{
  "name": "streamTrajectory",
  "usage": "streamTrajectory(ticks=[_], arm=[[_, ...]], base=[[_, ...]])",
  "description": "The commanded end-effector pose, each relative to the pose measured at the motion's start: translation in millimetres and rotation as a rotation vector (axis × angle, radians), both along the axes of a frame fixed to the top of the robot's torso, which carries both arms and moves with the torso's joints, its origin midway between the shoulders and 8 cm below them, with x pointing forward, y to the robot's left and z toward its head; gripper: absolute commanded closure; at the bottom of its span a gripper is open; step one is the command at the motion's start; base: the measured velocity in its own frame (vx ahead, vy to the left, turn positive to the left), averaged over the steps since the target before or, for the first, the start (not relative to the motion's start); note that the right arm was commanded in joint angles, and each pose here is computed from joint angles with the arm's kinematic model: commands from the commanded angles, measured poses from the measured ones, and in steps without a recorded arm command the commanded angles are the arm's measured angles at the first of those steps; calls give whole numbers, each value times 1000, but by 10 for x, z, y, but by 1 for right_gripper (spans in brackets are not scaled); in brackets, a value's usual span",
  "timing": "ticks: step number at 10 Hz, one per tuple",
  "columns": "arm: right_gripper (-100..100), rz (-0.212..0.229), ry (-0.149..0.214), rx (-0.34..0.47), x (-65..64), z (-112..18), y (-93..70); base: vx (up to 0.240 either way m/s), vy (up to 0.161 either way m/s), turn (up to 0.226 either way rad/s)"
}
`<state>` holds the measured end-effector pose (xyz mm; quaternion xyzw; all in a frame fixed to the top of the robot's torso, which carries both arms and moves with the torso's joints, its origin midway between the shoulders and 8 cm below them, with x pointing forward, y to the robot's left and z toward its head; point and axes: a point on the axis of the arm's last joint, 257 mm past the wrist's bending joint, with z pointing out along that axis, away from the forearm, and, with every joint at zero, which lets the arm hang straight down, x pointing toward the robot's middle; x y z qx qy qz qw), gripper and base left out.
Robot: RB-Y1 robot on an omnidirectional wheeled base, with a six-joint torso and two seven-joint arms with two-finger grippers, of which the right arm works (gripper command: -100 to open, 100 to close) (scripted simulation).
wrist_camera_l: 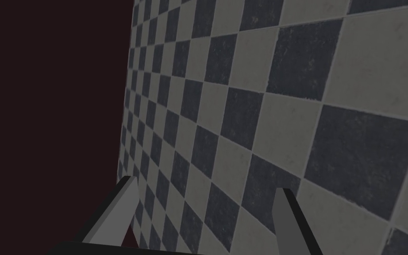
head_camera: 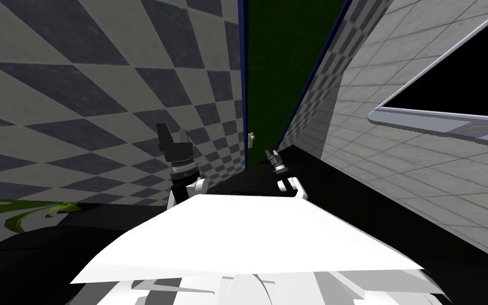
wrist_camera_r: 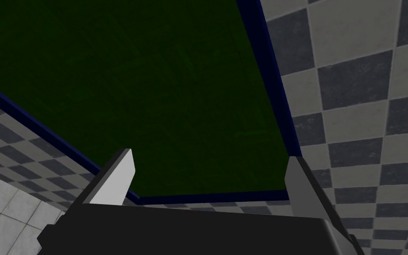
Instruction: Pull the door open
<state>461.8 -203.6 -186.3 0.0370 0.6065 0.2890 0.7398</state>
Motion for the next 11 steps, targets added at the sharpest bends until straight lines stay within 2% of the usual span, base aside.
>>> streamTrajectory(ticks=[1, 8, 9, 11], arm=[[-100, 9, 7, -49, 28, -101, 53], [-100, 50, 36, -233, 111, -499, 219], [-100, 50, 36, -233, 111, -499, 219], [-100, 63, 42, -279, 125, -602, 258]], base=[[91, -9, 17], [97, -8, 14], [68, 2, 4], [68, -8, 10]])
